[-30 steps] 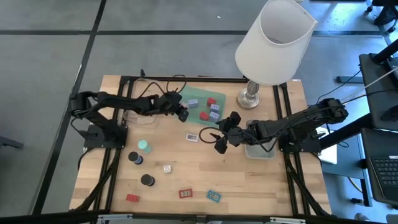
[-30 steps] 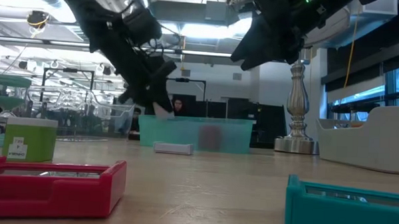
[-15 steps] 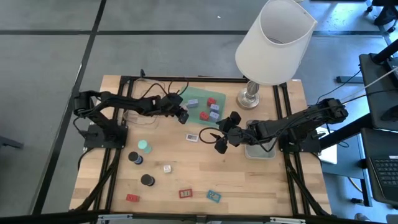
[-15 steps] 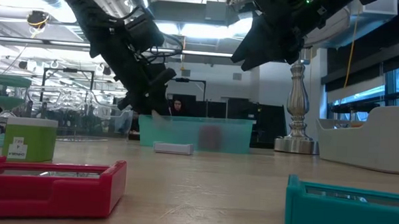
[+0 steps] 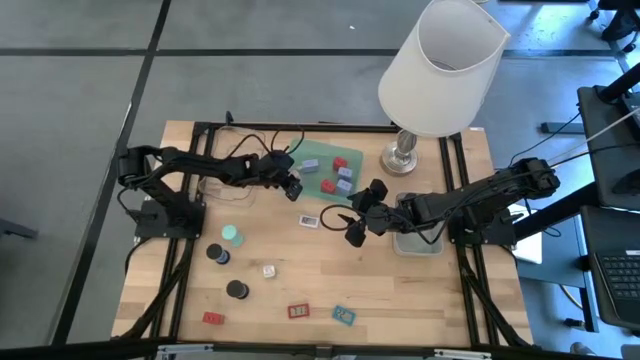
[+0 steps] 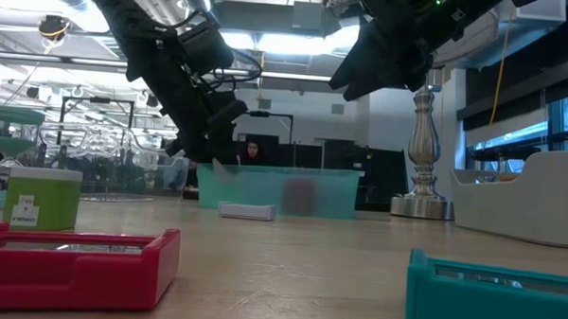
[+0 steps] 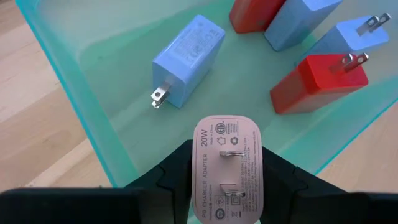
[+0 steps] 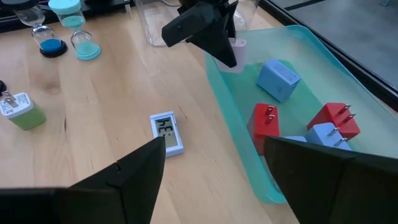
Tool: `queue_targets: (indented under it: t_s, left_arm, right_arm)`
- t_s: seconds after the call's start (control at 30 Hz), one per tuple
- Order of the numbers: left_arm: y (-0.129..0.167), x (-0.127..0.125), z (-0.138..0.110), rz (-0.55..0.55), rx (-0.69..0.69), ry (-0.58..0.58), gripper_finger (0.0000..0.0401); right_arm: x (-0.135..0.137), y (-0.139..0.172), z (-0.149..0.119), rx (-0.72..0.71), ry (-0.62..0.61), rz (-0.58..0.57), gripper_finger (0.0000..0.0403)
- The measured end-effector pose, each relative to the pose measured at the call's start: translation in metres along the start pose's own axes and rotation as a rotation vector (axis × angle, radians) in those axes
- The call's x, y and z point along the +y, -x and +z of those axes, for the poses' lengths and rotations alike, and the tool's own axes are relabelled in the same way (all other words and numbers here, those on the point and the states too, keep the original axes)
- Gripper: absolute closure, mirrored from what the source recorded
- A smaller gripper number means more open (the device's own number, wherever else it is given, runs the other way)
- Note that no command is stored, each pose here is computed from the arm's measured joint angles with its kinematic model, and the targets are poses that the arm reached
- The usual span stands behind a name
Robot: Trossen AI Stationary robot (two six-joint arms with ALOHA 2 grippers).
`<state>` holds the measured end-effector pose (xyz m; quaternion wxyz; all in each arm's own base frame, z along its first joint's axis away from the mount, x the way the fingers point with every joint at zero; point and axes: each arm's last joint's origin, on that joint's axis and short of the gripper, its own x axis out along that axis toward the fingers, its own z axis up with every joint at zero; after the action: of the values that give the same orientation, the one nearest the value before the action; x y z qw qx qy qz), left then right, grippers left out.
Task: Pick & Place Office items
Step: Put the white charger adapter into the green bin, then put the green charger adapter into the green bin
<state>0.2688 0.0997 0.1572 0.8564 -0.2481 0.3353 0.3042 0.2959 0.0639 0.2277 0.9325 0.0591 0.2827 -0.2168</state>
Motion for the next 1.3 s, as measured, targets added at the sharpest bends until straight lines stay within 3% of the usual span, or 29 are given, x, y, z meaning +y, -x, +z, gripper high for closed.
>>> queue_targets:
  t_s: [0.57,0.7,0.83,1.1,1.3]
  left_arm:
    - [0.01,-0.001,0.006,-0.008,-0.019,-0.042,0.0217]
    - [0.035,-0.014,0.029,-0.083,-0.121,-0.103,0.0215]
    - [0.059,-0.041,0.031,-0.248,-0.156,-0.161,0.0215]
    - [0.095,-0.114,-0.027,-0.543,-0.053,-0.363,0.0214]
    - [0.124,-0.146,-0.071,-0.604,-0.033,-0.437,0.0213]
  right_arm:
    - [0.0,0.0,0.0,0.003,-0.001,-0.001,0.0127]
    - [-0.001,0.0,-0.002,0.014,0.008,-0.007,0.0127]
    - [-0.001,0.0,-0.002,0.019,0.012,-0.009,0.0127]
    - [-0.001,0.0,-0.002,0.02,0.007,-0.009,0.0127]
    - [-0.001,0.0,-0.002,0.019,-0.009,-0.009,0.0127]
